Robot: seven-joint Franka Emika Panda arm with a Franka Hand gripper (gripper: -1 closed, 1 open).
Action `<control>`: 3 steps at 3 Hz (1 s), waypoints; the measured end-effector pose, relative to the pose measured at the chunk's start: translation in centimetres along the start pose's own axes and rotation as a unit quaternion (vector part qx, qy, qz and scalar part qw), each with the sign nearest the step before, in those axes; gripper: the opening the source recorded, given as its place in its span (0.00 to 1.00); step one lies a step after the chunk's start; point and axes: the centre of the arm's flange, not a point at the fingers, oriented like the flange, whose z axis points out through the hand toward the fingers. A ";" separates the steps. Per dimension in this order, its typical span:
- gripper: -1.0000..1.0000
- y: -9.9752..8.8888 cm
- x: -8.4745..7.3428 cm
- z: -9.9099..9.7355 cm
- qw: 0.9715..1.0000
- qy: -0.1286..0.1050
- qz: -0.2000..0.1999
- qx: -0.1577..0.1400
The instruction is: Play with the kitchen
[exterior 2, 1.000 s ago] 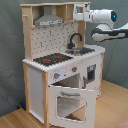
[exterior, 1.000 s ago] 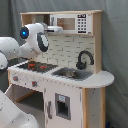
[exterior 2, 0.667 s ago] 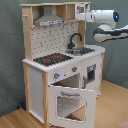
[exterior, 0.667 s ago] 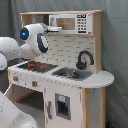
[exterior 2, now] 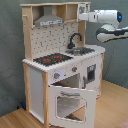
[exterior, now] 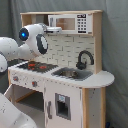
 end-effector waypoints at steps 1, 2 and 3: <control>1.00 0.2 0.1 -0.1 1.000 0.001 0.000 -0.002; 1.00 2.2 1.3 -1.7 1.000 0.009 -0.006 -0.025; 1.00 0.7 0.1 -3.2 1.000 -0.016 -0.014 -0.013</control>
